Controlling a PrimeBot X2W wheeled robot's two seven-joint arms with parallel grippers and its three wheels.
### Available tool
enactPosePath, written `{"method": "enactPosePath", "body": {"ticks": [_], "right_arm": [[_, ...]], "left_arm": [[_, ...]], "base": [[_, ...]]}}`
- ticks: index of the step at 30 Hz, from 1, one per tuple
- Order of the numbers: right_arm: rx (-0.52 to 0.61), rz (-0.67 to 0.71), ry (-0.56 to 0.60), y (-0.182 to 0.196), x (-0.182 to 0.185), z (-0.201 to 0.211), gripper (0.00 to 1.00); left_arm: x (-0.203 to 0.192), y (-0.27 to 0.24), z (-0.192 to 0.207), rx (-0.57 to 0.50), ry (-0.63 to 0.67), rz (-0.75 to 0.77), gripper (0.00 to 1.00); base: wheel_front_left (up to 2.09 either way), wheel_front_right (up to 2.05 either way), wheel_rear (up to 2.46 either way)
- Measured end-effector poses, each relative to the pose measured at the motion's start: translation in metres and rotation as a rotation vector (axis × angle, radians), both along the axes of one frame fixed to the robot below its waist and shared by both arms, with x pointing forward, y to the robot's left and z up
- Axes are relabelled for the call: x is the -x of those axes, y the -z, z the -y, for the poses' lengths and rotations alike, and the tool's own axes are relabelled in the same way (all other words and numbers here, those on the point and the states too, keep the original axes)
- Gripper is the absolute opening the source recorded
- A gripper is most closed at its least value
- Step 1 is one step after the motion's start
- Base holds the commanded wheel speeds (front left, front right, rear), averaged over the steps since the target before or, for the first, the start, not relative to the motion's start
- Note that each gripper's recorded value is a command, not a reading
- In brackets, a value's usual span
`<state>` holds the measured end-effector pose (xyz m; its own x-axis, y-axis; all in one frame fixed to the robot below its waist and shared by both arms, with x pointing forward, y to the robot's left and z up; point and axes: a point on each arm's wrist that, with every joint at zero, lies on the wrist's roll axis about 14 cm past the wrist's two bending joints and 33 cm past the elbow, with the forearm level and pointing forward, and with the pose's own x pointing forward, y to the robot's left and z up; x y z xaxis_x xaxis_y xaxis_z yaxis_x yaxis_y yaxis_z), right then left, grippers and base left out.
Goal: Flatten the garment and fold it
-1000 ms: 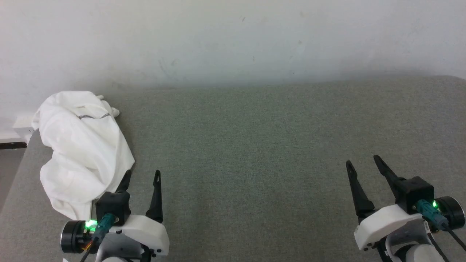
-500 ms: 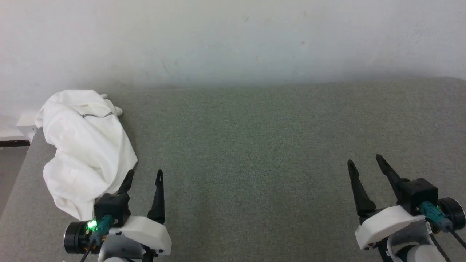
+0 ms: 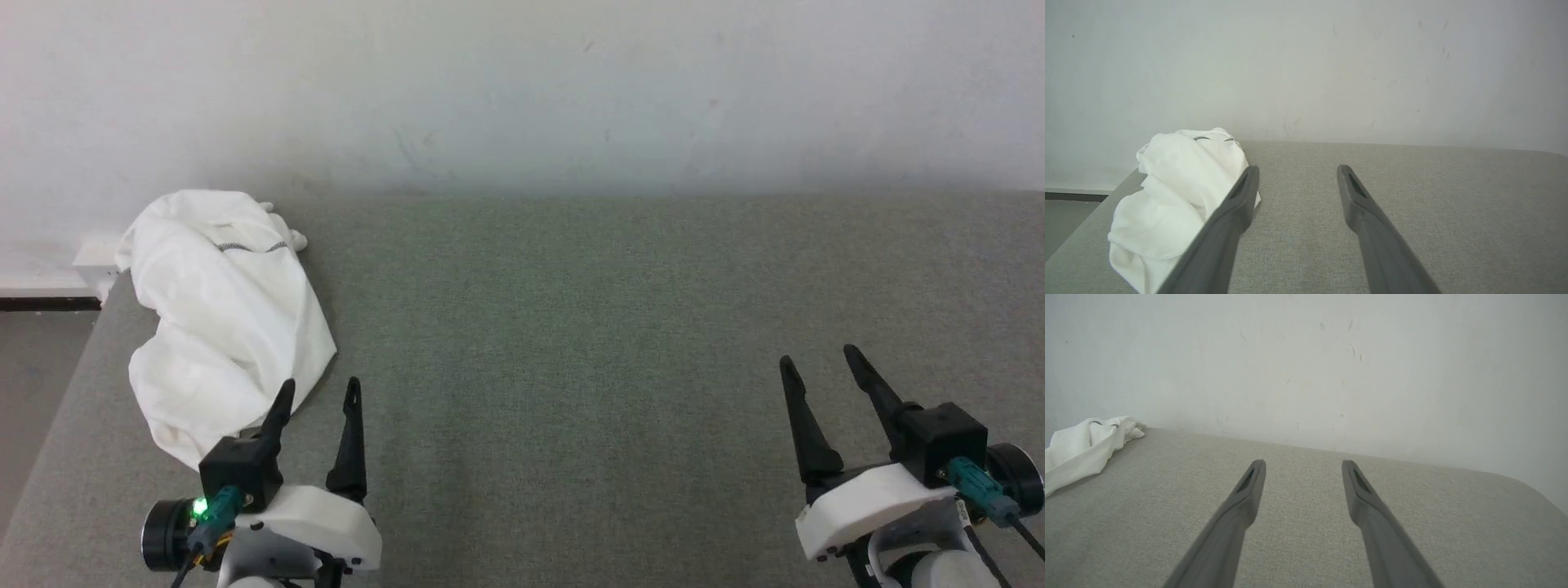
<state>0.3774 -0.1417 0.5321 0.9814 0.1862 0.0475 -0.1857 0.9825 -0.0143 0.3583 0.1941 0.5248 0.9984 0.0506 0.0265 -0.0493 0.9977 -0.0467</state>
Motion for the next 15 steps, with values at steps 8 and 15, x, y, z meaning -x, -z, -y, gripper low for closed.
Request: {"method": "enactPosePath", "body": {"ticks": [8,15], "right_arm": [[-0.002,0.013,-0.045,-0.002,-0.005,-0.016,1.00],[-0.009,0.020,-0.093,-0.004,-0.010,-0.032,1.00]], "left_arm": [[0.009,0.000,-0.016,0.021,-0.050,0.013,1.00],[0.019,0.000,-0.031,0.032,-0.100,0.021,1.00]], "base": [[0.00,0.00,0.00],[0.00,0.00,0.00]]}}
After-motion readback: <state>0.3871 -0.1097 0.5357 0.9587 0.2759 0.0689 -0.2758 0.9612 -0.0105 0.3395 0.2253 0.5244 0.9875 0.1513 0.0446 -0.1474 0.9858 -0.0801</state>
